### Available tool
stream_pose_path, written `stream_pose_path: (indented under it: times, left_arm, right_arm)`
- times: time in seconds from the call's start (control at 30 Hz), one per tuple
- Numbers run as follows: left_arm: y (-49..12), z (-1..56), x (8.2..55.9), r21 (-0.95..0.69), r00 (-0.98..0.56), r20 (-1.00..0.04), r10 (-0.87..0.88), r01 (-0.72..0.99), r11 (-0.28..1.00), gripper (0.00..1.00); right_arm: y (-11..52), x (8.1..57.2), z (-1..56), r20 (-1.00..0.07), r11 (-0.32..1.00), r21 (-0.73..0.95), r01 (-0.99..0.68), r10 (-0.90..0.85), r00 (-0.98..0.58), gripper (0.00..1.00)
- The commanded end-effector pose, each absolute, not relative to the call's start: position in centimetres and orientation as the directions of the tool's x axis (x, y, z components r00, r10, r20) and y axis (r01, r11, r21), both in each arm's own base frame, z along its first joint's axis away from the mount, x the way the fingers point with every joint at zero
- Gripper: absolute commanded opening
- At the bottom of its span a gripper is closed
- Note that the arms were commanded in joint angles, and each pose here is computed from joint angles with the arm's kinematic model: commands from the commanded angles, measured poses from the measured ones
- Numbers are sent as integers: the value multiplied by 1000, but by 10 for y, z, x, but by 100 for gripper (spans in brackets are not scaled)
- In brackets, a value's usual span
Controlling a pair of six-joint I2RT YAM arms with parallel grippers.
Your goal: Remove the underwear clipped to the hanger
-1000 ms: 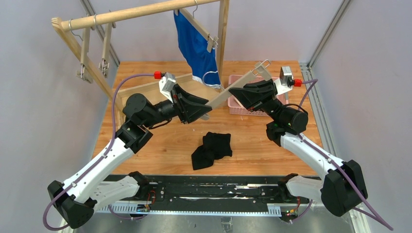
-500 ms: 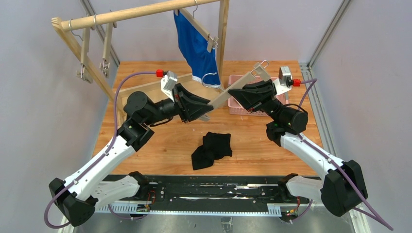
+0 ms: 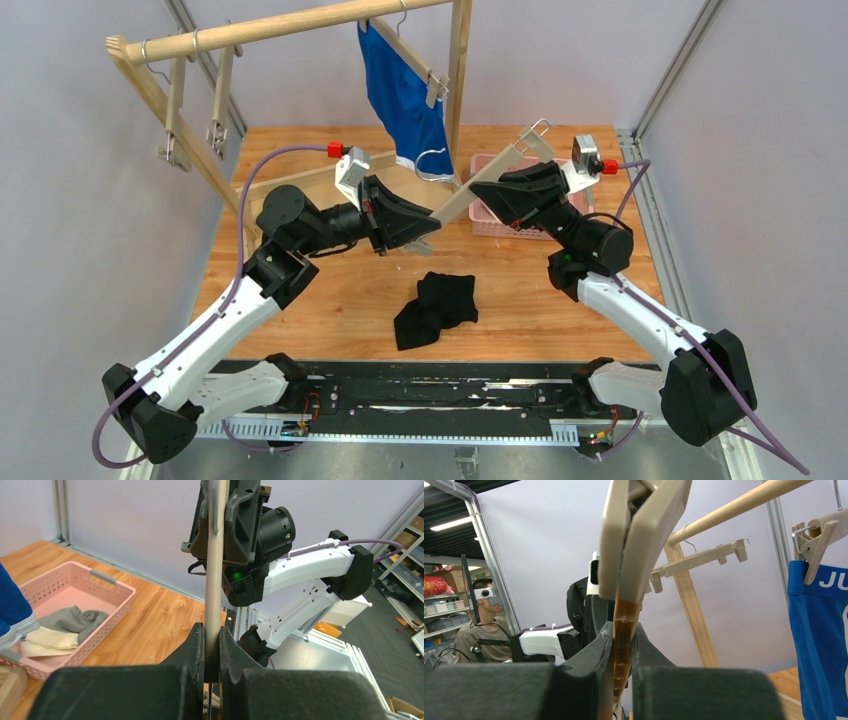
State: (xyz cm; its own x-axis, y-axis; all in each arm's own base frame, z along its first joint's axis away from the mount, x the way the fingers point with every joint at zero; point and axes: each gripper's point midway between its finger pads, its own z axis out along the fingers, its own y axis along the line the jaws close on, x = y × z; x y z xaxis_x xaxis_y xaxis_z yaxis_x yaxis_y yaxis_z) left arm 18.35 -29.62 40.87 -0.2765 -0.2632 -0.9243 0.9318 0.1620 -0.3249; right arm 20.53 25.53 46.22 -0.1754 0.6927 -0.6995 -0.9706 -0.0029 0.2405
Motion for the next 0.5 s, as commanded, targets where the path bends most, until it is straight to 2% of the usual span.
stream_pose_path:
  times: [0.0,0.07,0.13,0.2,0.33,0.47]
  left_arm:
    - [-289,433,178,-289,-228,-924,-308,942,170,0]
    - [-286,436,177,-290,-224,-923,-312,940,181,0]
    - [-282,440,174,-290,-221,-921,-321,938,188,0]
    - [-278,444,170,-289,-216,-920,-327,938,193,0]
    - [-262,435,167,-289,-206,-934,-291,915,282,0]
    - [-229,403,168,-290,-224,-955,-192,835,468,0]
  right_arm:
    - [262,196,464,-715,-26,201,-979,679,-165,28]
    - [263,198,460,-721,-25,214,-977,670,-175,51]
    - [266,200,455,-730,-25,224,-974,658,-185,66]
    - [269,201,448,-746,-26,233,-972,636,-196,70]
    - [277,210,416,-798,22,290,-957,558,-229,70]
    - [284,226,353,-892,231,357,-905,372,-257,71]
